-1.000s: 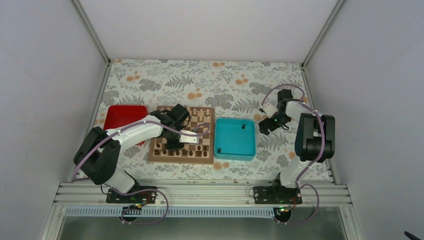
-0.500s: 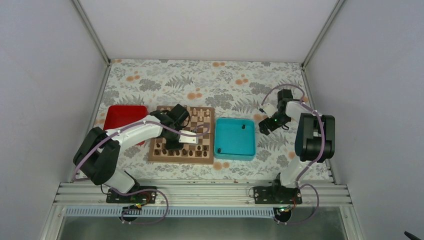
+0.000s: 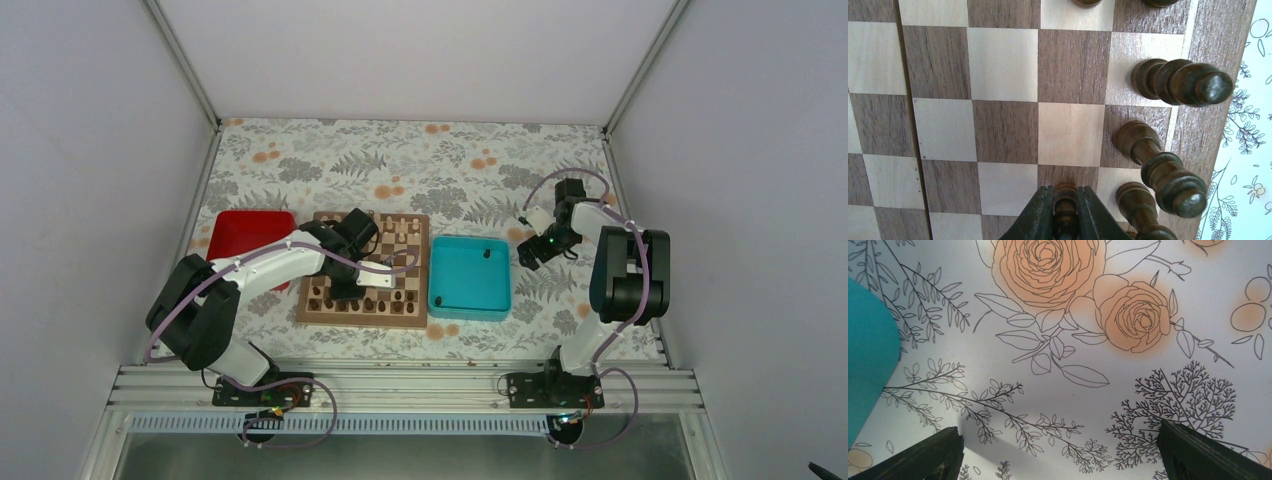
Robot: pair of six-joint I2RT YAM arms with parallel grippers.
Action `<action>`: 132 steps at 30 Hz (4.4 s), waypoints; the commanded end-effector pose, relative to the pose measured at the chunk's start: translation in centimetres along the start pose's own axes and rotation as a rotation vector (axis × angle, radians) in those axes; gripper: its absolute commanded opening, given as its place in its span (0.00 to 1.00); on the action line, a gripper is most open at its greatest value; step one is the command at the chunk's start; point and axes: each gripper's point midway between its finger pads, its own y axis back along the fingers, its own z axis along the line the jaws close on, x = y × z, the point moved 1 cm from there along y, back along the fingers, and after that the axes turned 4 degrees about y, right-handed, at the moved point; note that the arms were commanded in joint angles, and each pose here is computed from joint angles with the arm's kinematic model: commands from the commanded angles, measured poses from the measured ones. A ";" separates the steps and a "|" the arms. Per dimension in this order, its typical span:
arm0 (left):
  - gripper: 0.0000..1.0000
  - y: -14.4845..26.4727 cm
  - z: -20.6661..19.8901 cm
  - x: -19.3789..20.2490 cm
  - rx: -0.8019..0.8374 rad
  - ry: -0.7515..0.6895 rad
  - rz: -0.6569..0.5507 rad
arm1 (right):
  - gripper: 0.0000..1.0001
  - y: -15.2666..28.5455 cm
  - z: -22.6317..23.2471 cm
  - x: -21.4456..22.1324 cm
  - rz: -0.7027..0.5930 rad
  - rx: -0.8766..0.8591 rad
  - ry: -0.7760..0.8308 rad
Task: Set up the chess pieces on the board
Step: Place the chess piece on the chessboard, then adjust the storage box at the center of the board.
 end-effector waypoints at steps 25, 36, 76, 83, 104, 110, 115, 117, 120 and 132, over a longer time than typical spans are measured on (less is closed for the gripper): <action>0.16 2.4 -0.1 -1.3 0.028 -0.011 -0.043 | 1.00 -1.0 0.4 1.6 0.041 -0.030 -0.021; 0.19 5.9 1.5 -2.3 -0.040 -0.049 -0.042 | 1.00 -0.9 0.4 1.5 0.038 -0.028 -0.021; 0.43 -2.2 6.1 -30.2 -0.039 -0.331 -0.331 | 1.00 -0.5 0.1 0.8 0.008 -0.031 -0.023; 0.43 -4.0 6.3 -30.4 -0.053 -0.320 -0.313 | 1.00 -0.5 0.2 0.8 0.007 -0.034 -0.021; 0.40 -5.1 4.7 -29.6 -0.133 -0.283 -0.307 | 1.00 -0.5 0.3 0.8 0.001 -0.039 -0.022; 0.39 -4.5 5.0 -29.3 -0.201 -0.265 -0.307 | 1.00 0.1 0.0 0.5 -0.013 -0.018 -0.018; 0.38 -2.2 6.5 -29.6 -0.315 -0.239 -0.347 | 1.00 2.9 -0.6 -0.7 -0.082 0.029 0.007; 0.38 -0.6 7.0 -30.1 -0.344 -0.233 -0.377 | 0.98 4.7 -0.7 -1.0 -0.104 0.057 0.019; 0.39 1.1 7.8 -30.7 -0.381 -0.226 -0.399 | 0.87 6.6 -0.2 -0.8 -0.106 0.063 0.046; 0.23 4.7 14.7 -29.0 -0.498 -0.115 -0.392 | 0.04 9.9 7.6 2.4 -0.098 -0.136 0.200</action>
